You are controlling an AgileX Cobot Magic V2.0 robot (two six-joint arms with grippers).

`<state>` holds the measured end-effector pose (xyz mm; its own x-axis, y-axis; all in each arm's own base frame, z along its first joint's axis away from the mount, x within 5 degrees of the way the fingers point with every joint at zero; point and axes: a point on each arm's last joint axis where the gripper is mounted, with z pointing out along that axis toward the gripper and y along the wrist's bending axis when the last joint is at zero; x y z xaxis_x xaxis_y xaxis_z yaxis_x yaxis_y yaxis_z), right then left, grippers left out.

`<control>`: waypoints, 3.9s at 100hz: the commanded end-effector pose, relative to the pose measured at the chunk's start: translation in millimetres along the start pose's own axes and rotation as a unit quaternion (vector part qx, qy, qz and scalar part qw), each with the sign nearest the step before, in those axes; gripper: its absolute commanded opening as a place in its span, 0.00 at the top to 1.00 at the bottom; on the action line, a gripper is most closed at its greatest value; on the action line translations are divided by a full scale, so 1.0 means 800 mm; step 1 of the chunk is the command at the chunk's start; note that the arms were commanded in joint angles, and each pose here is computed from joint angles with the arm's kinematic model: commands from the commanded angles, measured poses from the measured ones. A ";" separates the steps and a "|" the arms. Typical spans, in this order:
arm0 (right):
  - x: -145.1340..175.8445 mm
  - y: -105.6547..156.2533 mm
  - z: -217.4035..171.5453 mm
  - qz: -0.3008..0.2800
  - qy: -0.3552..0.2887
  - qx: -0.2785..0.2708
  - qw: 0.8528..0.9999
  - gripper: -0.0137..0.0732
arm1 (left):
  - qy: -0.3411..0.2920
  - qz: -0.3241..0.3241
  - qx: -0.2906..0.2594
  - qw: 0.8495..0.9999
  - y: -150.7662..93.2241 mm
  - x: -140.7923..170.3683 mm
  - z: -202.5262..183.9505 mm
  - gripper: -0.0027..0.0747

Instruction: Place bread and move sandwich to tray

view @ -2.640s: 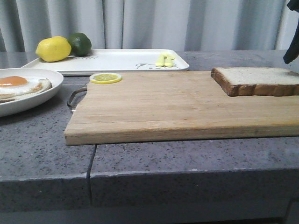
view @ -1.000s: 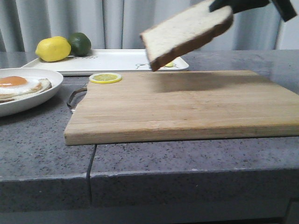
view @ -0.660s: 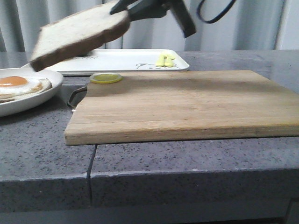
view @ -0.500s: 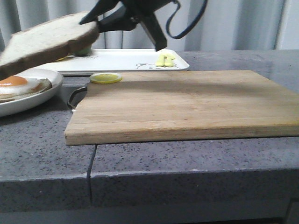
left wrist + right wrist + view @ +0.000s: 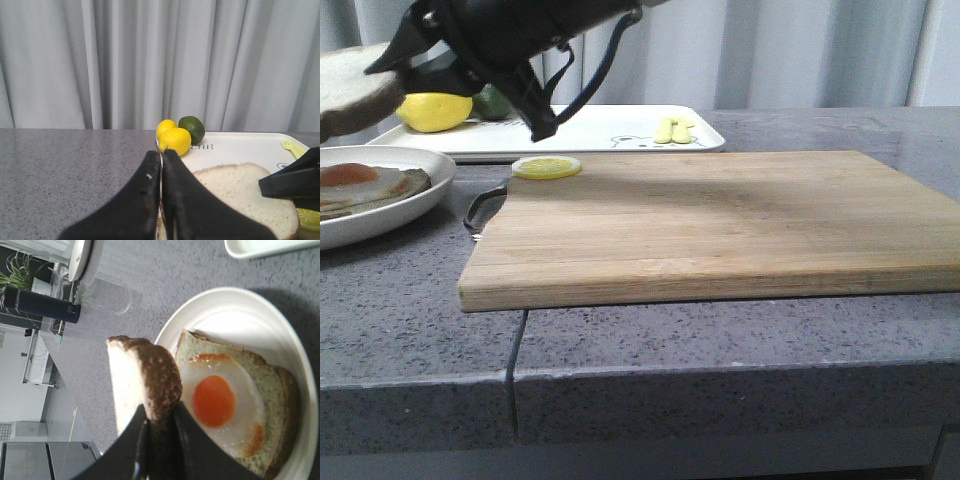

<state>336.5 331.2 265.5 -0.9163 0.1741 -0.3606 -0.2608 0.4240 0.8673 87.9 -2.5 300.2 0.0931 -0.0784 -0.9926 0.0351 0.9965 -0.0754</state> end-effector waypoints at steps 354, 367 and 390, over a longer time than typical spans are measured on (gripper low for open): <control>0.094 0.236 -0.201 -0.568 -0.169 -0.040 0.805 0.91 | 0.573 -0.116 -0.082 0.807 0.067 0.065 0.269 0.96; 0.094 0.237 -0.203 -0.567 -0.172 -0.041 0.804 0.91 | 0.578 -0.130 -0.076 0.802 0.064 0.065 0.268 0.99; 0.092 0.241 -0.219 -0.566 -0.192 -0.041 0.801 0.91 | 0.549 -0.231 -0.026 0.803 0.059 0.049 0.274 0.99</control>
<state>171.2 290.4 435.8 0.0098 -0.1220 -0.9925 -0.9206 0.3863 -0.0566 308.3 38.0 254.1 -0.8887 -0.3554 -0.2897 -0.2585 0.9102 -0.3238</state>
